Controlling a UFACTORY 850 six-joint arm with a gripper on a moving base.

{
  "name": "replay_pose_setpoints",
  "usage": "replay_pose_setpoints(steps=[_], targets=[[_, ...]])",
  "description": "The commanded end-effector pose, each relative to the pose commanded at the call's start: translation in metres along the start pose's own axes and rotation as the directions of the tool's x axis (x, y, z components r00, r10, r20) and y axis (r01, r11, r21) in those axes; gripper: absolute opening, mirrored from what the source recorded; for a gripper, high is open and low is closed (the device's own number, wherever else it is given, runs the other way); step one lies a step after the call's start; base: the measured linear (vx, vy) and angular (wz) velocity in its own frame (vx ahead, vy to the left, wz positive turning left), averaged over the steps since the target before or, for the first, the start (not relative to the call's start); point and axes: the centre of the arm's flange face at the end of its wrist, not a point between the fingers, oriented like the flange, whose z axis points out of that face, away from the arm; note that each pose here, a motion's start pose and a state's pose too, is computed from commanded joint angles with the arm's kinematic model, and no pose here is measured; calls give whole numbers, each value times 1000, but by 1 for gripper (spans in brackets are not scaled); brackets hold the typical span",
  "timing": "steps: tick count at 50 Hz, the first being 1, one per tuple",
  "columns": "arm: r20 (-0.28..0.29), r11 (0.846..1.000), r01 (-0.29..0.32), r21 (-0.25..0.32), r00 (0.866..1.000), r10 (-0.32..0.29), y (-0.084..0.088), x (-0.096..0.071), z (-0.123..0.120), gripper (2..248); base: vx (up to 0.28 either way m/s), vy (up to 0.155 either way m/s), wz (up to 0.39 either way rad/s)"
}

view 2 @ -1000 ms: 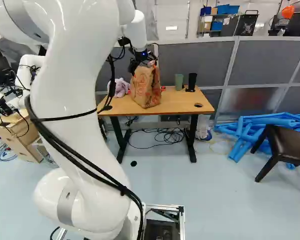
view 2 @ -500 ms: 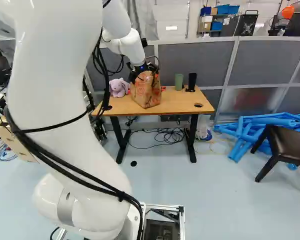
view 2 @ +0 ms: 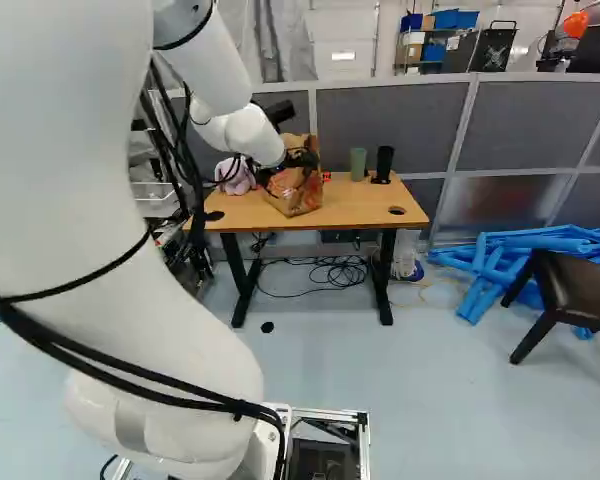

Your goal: Pick up the bag on the ground and place it on the table

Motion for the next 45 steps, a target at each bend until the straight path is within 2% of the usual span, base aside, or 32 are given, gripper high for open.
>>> replay_pose_setpoints(steps=[20,45], targets=[[-90,996,-87,-20,992,85,-23,-69,-25,247,0,0,0],[-183,985,-174,-4,968,170,-47,-139,-55,247,0,0,0]])
